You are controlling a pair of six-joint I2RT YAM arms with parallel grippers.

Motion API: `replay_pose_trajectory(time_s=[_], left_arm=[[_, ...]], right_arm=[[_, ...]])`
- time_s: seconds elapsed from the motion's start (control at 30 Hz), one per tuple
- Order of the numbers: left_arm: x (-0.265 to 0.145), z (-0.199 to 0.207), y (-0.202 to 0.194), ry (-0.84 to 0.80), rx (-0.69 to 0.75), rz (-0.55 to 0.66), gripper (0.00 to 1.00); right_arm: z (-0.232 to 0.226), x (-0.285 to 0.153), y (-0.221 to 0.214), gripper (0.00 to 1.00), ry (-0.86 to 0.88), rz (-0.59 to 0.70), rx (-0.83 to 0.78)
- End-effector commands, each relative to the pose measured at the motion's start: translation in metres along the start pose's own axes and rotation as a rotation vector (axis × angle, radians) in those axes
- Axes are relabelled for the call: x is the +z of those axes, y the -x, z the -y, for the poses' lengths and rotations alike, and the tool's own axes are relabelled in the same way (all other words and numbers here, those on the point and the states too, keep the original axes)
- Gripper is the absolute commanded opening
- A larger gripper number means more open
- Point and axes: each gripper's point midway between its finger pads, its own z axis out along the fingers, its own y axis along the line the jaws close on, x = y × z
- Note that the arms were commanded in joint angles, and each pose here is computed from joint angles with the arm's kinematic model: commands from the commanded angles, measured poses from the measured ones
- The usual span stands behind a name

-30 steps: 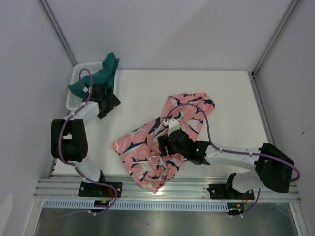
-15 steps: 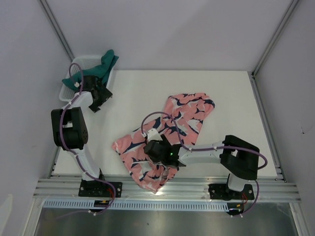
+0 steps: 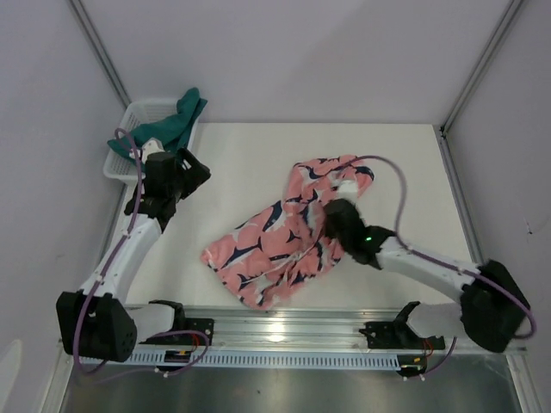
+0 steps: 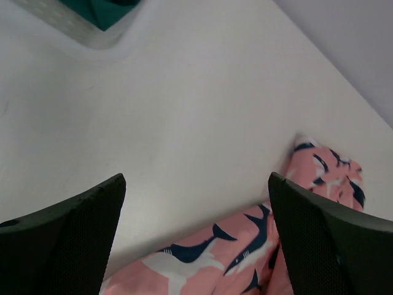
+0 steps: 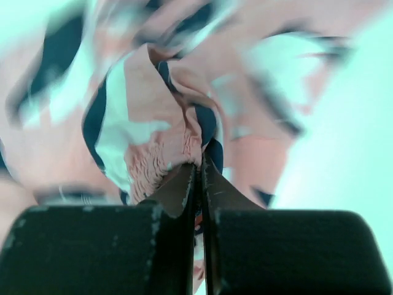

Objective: Fold and stack the shorts
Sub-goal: Flatten the shorts out

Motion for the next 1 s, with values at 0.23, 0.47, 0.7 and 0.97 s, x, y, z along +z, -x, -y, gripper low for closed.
replay_pose_trajectory(time_s=[0.23,0.47,0.7,0.97], left_arm=[[-0.038,0.010,-0.014,-0.048,0.039,0.059,0.99],[-0.056,0.006,-0.020,-0.052,0.081,0.065,0.99],[-0.072,0.006,-0.033,-0.079,0.085,0.077,0.99],[-0.083,0.023,-0.048,-0.114,0.107,0.067,0.99]], right_arm=[[0.168,0.019,0.028,0.87,0.014,-0.034,0.718],[0.147,-0.022,0.018,0.83,0.040,-0.014,0.644],[0.114,-0.049,-0.034,0.80,0.107,-0.172,0.783],[0.092,-0.048,-0.083,0.77,0.005,-0.320,0.907]])
